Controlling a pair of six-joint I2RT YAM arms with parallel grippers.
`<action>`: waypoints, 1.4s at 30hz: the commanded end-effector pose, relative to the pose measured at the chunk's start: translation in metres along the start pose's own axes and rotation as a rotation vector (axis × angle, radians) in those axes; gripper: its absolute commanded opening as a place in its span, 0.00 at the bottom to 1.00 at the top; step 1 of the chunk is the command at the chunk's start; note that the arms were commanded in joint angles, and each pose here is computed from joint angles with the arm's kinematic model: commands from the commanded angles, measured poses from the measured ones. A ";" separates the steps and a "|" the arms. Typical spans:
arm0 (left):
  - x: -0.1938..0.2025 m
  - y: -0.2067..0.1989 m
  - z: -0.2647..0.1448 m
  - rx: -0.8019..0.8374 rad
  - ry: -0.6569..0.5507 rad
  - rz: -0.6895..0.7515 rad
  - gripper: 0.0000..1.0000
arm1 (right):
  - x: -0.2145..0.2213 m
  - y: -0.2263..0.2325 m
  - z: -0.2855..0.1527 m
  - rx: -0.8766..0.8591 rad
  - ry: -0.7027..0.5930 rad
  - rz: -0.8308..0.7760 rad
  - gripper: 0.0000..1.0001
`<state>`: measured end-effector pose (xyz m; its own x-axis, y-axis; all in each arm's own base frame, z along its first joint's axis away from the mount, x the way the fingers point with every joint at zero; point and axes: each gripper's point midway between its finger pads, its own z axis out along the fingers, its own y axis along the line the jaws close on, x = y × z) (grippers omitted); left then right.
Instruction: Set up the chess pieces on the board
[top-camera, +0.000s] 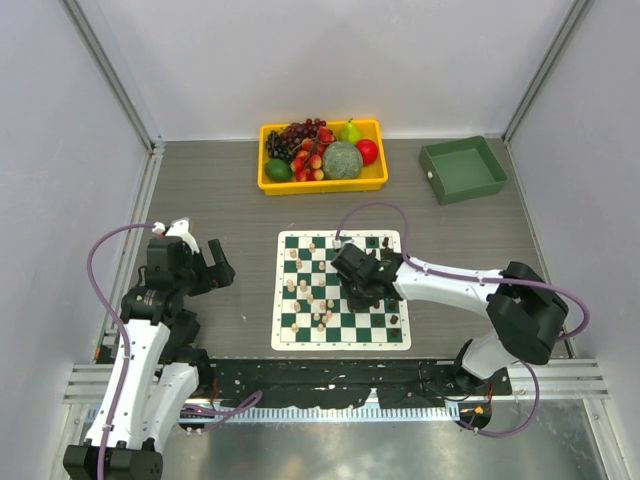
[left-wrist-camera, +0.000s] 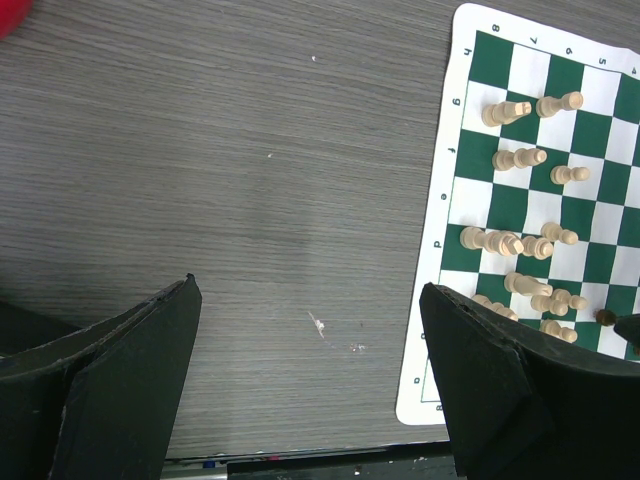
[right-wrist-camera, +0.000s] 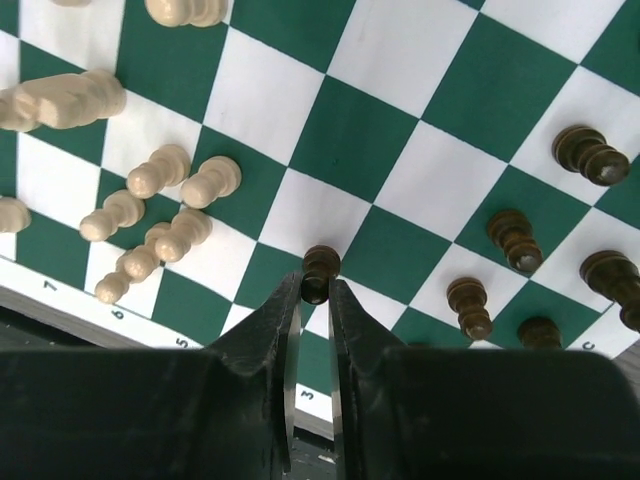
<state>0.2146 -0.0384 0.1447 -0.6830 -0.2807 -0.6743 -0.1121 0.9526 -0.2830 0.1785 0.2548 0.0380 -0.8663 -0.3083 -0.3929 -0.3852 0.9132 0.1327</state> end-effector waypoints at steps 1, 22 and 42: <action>-0.010 -0.005 -0.005 0.019 -0.034 -0.008 1.00 | -0.012 0.009 -0.029 -0.053 -0.080 0.012 0.13; -0.010 -0.004 -0.005 0.015 -0.031 -0.007 1.00 | 0.073 -0.033 -0.044 0.024 -0.054 0.101 0.13; -0.010 -0.005 -0.004 0.016 -0.029 -0.006 1.00 | 0.063 -0.021 -0.035 0.002 -0.065 0.100 0.14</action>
<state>0.2145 -0.0383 0.1445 -0.6837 -0.2803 -0.6738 -0.1124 0.9527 -0.2823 0.1143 0.1914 0.0340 -0.8845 -0.2302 -0.4058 -0.3056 0.9431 0.1311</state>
